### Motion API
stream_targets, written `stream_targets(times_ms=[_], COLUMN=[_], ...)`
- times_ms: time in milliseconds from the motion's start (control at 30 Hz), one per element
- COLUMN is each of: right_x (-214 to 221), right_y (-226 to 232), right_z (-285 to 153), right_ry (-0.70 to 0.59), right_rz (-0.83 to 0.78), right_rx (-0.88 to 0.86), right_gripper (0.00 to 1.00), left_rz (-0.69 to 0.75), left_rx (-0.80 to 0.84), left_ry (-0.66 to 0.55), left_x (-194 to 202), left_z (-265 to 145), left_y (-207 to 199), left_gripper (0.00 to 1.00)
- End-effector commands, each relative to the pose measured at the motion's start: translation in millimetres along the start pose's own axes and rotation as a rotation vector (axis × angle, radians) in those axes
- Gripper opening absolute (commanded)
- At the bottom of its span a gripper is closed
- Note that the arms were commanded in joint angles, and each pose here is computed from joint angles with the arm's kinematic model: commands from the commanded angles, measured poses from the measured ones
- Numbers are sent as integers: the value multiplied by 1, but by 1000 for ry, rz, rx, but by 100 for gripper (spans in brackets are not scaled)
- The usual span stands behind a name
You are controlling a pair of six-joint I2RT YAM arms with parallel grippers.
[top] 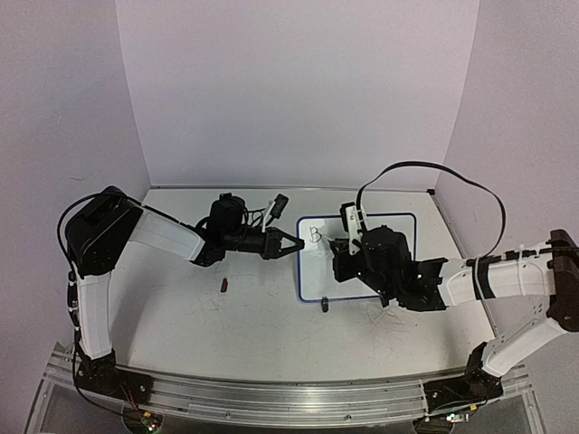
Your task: Write a sentence on the whiteboard
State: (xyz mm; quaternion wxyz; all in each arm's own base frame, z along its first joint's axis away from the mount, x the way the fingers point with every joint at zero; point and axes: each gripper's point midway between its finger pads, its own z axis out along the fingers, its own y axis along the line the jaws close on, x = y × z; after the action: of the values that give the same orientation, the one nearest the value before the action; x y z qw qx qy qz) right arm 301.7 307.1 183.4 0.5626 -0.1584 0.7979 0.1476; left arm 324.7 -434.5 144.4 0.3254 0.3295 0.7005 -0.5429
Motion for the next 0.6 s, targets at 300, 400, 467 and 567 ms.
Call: stream_targets(times_ms=[300, 400, 467, 567], right_x=[-27, -26, -26, -27], right_y=[-3, -2, -2, -3], right_z=[6, 8, 8, 9], right_ry=[-67, -63, -66, -70], right_rz=[8, 4, 4, 6], right_rx=[29, 29, 27, 37], right_gripper=[0, 0, 0, 0], left_rz=[-37, -37, -36, -37], left_rx=[-93, -93, -90, -88], left_ry=[49, 49, 49, 50], left_x=[13, 13, 13, 13], left_z=[-2, -1, -1, -1], left_y=[15, 15, 15, 15], left_gripper=[0, 0, 0, 0])
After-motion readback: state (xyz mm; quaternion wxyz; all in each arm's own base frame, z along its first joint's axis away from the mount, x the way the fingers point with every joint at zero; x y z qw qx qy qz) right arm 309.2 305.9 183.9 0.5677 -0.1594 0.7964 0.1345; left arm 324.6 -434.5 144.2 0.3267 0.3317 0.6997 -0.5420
